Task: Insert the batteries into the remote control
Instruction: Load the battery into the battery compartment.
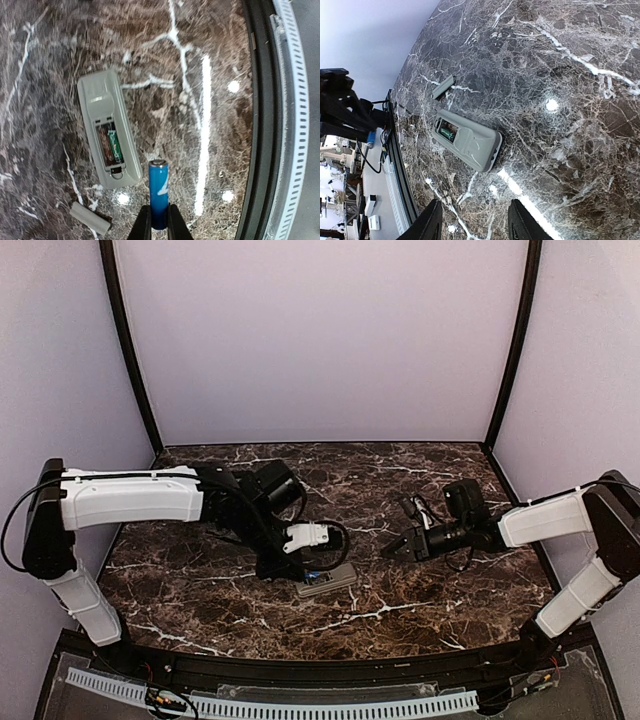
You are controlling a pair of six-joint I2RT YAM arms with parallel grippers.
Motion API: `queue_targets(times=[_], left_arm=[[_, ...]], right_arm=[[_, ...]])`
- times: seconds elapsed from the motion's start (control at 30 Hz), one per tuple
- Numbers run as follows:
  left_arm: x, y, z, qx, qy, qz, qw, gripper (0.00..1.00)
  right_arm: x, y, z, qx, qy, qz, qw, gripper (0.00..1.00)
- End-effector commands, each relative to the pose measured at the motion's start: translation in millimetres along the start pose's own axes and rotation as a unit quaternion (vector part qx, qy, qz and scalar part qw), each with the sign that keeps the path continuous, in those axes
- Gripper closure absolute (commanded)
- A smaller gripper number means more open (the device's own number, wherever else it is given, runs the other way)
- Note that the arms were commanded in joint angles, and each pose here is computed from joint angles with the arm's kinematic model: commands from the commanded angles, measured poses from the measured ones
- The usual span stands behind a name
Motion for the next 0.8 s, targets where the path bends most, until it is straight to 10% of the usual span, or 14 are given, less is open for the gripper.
queue_targets(times=[0.0,0.57,0.77], left_arm=[[-5,-25,-28,-0.086,0.077,-0.002,0.993,0.98],[-18,-34,-26,-0.102,0.162,0.013,0.981,1.0],[3,-11,-19,-0.014,0.087,0.022,0.996,0.99]], right_arm=[[2,3,-2,-0.006,-0.018,-0.008,1.0,0.56],[-2,3,2,-0.005,-0.014,-0.008,1.0,0.56],[-4,4,4,-0.003,-0.012,-0.007,1.0,0.56]])
Point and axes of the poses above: each gripper's point midway between its finger pads, its own y axis out along the fingers, its own x axis along the line the jaws close on, z = x × y, the point moved 4 cm from there along -y, back along the fingers, and after that the axes turned 15 degrees about y, right-handed, at the moved point
